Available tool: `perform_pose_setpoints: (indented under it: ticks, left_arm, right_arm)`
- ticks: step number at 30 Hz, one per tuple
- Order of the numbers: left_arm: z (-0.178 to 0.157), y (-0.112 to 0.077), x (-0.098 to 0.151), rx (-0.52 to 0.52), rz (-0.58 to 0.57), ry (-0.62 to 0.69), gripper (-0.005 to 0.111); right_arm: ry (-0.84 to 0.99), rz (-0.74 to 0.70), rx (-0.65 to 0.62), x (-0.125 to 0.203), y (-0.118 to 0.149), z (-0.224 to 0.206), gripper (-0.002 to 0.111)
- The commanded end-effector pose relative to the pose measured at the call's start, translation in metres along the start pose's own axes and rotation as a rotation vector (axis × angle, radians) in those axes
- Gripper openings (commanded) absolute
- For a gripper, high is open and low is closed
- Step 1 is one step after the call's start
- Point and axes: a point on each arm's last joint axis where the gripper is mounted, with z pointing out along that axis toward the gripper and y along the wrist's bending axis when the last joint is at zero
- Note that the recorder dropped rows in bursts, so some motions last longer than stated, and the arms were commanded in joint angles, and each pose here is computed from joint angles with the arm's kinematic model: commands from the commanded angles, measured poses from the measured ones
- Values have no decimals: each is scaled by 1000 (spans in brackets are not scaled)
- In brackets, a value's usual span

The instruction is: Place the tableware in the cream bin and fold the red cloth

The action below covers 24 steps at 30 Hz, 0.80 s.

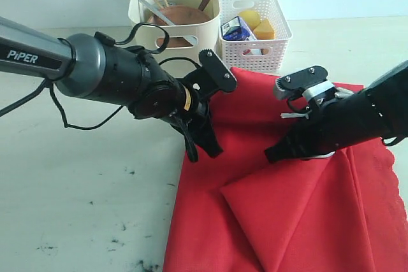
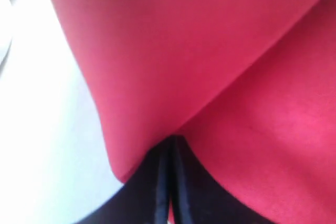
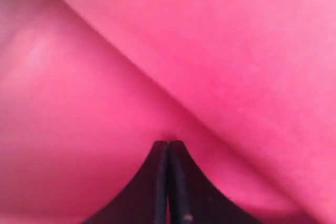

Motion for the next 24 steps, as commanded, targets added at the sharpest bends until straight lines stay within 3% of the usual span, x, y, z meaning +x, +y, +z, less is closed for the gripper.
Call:
perform_pose_setpoints:
  ticks: [1,7,12,17,20,24]
  left_arm:
    - [1,1,0,-3,-16,10,1]
    - [1,1,0,-3,-23,10,1]
    - [1,1,3,-3,-23,42,1]
    - [1,2,1,-4,-23,31,1]
    - [-1,2,-5,-6,-18,-28,1]
    - [-6,8,-25,-22,-30,-101,1]
  right_arm:
    - [79,-3,-7,24,3,-7,0]
    - [71,73,97,61,6,-49,0]
    - [-261,133,197,69,9,-103,0]
    - [-564,100,204,67,19,-154,0]
    - [-500,101,181,72,21,-151,0]
    - [-278,130,188,75,12,-111,0]
